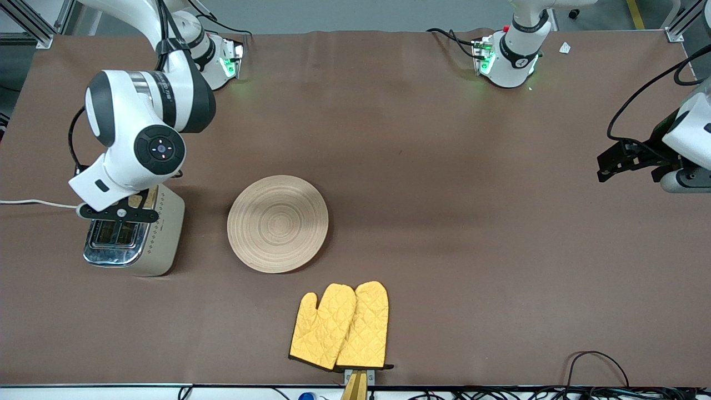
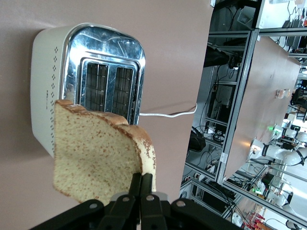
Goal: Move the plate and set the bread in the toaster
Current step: 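Lower the bread slice into the toaster slot with the right gripper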
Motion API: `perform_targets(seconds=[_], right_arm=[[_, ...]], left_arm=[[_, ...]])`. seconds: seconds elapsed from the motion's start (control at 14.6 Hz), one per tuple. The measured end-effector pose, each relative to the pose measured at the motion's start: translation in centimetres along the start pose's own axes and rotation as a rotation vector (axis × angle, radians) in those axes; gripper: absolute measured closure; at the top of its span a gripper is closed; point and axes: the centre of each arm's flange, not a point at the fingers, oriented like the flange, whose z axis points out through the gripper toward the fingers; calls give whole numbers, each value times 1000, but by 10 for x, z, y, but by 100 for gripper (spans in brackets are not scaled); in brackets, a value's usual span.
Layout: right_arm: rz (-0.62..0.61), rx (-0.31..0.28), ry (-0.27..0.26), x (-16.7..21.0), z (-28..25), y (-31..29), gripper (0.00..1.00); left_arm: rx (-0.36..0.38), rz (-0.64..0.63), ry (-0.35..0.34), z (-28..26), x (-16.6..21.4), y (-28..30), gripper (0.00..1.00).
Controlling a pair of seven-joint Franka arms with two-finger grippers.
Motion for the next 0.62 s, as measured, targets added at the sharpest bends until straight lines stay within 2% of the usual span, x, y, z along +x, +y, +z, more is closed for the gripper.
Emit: perform_targets(seconds=[0.62], right_arm=[[20,2,-11,20,33,13,98]], left_arm=[[-2,-5,5,5,5,-2,0]])
